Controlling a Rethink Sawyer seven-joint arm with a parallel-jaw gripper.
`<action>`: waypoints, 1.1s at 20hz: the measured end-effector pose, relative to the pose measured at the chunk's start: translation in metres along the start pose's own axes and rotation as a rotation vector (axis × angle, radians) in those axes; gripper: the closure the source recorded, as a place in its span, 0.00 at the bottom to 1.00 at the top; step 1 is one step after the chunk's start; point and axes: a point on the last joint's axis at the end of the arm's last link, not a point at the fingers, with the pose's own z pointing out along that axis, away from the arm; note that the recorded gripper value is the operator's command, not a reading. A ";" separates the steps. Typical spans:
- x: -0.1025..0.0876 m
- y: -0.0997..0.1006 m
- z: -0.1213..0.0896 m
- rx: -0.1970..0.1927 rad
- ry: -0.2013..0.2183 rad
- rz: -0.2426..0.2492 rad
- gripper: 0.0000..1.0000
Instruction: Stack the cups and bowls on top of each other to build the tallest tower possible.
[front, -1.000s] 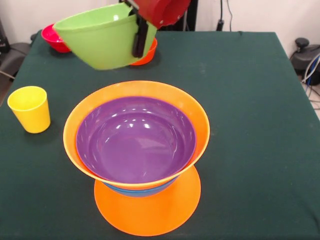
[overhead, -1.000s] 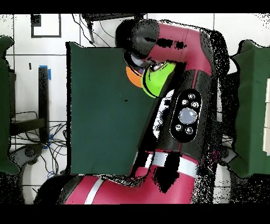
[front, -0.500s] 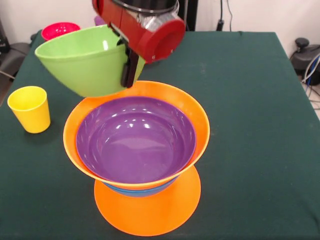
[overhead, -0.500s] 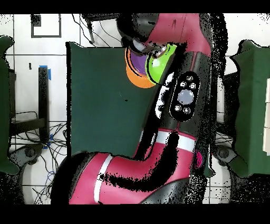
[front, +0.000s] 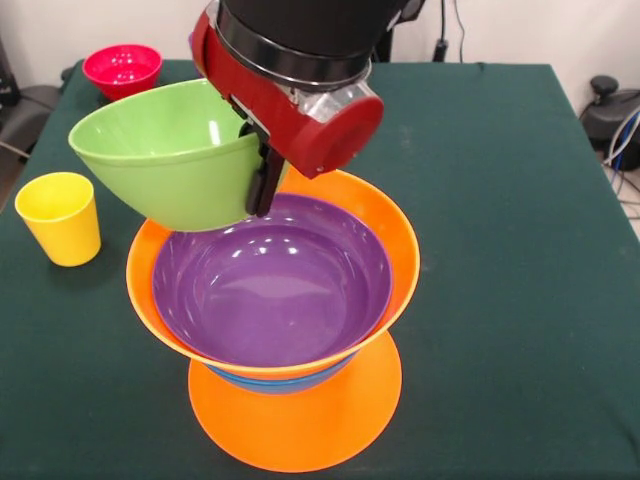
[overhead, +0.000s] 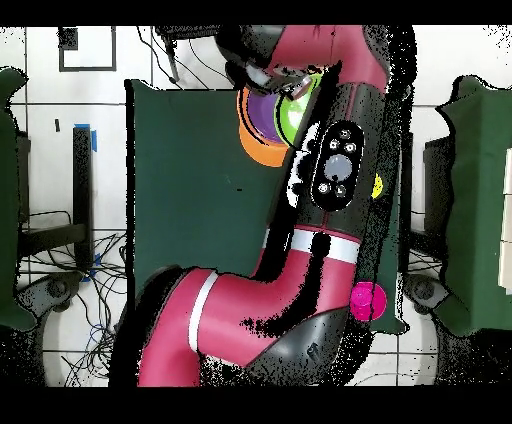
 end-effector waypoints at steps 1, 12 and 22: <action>0.000 0.002 0.000 0.002 -0.001 -0.002 1.00; 0.001 0.016 -0.022 0.003 -0.007 -0.014 1.00; 0.010 0.035 -0.040 -0.040 0.003 -0.029 1.00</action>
